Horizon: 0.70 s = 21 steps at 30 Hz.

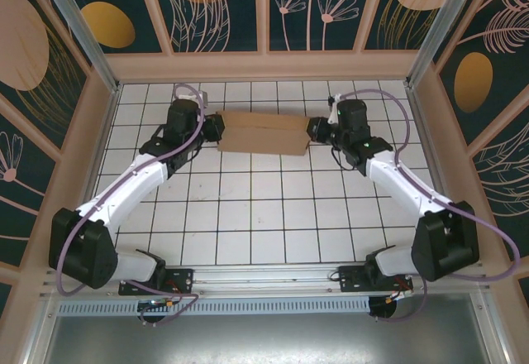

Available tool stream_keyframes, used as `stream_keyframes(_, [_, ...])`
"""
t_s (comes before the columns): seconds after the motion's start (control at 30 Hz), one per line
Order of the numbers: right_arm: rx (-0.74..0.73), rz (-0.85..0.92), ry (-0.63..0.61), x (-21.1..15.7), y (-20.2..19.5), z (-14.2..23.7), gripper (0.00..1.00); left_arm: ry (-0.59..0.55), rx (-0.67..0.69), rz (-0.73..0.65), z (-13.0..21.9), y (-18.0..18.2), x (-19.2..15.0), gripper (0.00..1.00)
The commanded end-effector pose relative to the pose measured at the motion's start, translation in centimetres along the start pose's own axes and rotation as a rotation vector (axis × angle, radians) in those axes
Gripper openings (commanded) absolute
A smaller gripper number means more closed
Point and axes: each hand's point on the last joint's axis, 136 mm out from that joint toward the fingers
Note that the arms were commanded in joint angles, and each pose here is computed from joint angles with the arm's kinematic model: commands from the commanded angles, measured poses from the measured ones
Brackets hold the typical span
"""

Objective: Fold the paper box

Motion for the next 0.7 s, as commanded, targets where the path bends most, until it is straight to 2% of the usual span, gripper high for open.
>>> stream_keyframes(0.0, [0.177, 0.070, -0.078, 1.9, 3.7, -0.6, 0.16, -0.055, -0.094, -0.034, -1.1, -1.7, 0.3, 0.18])
stream_keyframes(0.17, [0.187, 0.080, -0.119, -3.5, 1.6, -1.6, 0.16, -0.047, -0.172, 0.128, -2.1, 0.5, -5.0, 0.17])
stream_keyframes(0.27, [0.161, 0.123, -0.163, -6.9, 1.0, -0.1, 0.16, -0.054, -0.163, 0.180, -0.7, 2.4, -7.8, 0.21])
stream_keyframes(0.37, [0.135, 0.172, -0.195, -9.6, 1.1, 1.8, 0.19, 0.005, -0.123, 0.187, 0.4, 3.6, -10.5, 0.23])
stream_keyframes(0.4, [0.128, 0.166, -0.195, -10.5, 1.0, 2.3, 0.20, 0.033, -0.123, 0.184, 0.7, 3.7, -11.5, 0.27])
stream_keyframes(0.47, [0.119, 0.136, -0.195, -11.6, 0.4, 3.2, 0.26, 0.097, -0.112, 0.185, 1.1, 3.9, -13.5, 0.36])
stream_keyframes(0.53, [0.107, 0.111, -0.193, -12.8, -0.4, 3.9, 0.36, 0.151, -0.090, 0.184, 1.6, 4.3, -14.9, 0.44])
stream_keyframes(0.67, [0.068, 0.098, -0.182, -13.3, -1.4, 4.6, 0.48, 0.194, 0.020, 0.103, 2.7, 5.9, -15.1, 0.50])
Point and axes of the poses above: each hand's point on the last joint's axis, 136 mm out from that joint toward the fingers, its own z axis back along the fingers, its own y axis along the line the jaws close on, x = y × z, and after that the axes turned 3 degrees about z, right-handed
